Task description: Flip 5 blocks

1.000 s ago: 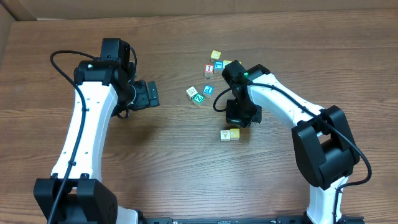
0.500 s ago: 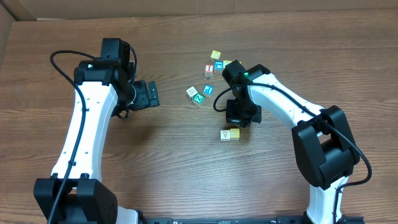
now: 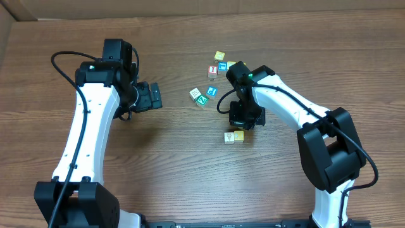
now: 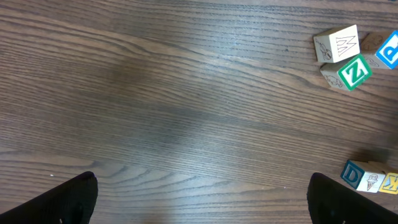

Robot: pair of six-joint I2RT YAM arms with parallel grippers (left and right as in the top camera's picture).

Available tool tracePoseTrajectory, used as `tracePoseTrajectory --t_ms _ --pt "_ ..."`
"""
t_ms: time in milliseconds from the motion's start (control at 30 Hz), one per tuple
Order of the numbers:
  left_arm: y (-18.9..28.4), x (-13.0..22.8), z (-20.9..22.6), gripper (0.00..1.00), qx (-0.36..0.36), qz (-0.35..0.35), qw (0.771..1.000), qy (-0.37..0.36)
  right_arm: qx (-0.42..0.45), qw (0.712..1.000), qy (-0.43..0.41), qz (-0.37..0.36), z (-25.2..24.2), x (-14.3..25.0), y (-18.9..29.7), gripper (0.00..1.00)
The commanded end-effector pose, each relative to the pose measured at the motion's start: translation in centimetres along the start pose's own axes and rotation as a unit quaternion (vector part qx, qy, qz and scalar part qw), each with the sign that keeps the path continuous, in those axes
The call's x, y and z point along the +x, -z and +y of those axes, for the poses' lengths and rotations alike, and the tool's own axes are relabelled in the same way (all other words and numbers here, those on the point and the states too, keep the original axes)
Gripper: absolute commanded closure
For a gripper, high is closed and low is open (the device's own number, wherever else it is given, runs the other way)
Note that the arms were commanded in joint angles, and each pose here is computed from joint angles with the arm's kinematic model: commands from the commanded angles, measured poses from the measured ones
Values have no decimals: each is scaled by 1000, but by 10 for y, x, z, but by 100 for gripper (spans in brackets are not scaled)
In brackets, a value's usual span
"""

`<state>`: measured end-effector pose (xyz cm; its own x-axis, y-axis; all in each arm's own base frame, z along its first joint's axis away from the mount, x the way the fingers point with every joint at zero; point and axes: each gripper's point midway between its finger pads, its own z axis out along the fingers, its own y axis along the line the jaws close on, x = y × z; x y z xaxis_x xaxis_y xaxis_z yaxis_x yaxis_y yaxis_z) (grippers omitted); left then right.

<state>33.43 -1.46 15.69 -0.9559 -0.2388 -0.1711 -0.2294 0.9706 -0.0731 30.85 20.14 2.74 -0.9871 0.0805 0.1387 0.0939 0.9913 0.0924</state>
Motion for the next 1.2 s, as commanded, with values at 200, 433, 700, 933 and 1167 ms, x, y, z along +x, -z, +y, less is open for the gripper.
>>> tracePoseTrajectory --t_ms 200,433,700,933,1167 --pt "3 -7 1 0 -2 -8 1000 9 -18 1000 8 -12 7 2 11 96" --pt "3 -7 1 0 -2 -8 1000 9 -27 1000 8 -9 10 3 12 96" --pt "3 -7 1 0 -2 -8 1000 9 -32 999 8 -3 12 5 12 96" --pt "3 -7 1 0 -2 -8 1000 9 -27 1000 6 5 9 9 12 96" --pt "3 -7 1 0 -2 -8 1000 9 -29 1000 7 3 10 8 12 96"
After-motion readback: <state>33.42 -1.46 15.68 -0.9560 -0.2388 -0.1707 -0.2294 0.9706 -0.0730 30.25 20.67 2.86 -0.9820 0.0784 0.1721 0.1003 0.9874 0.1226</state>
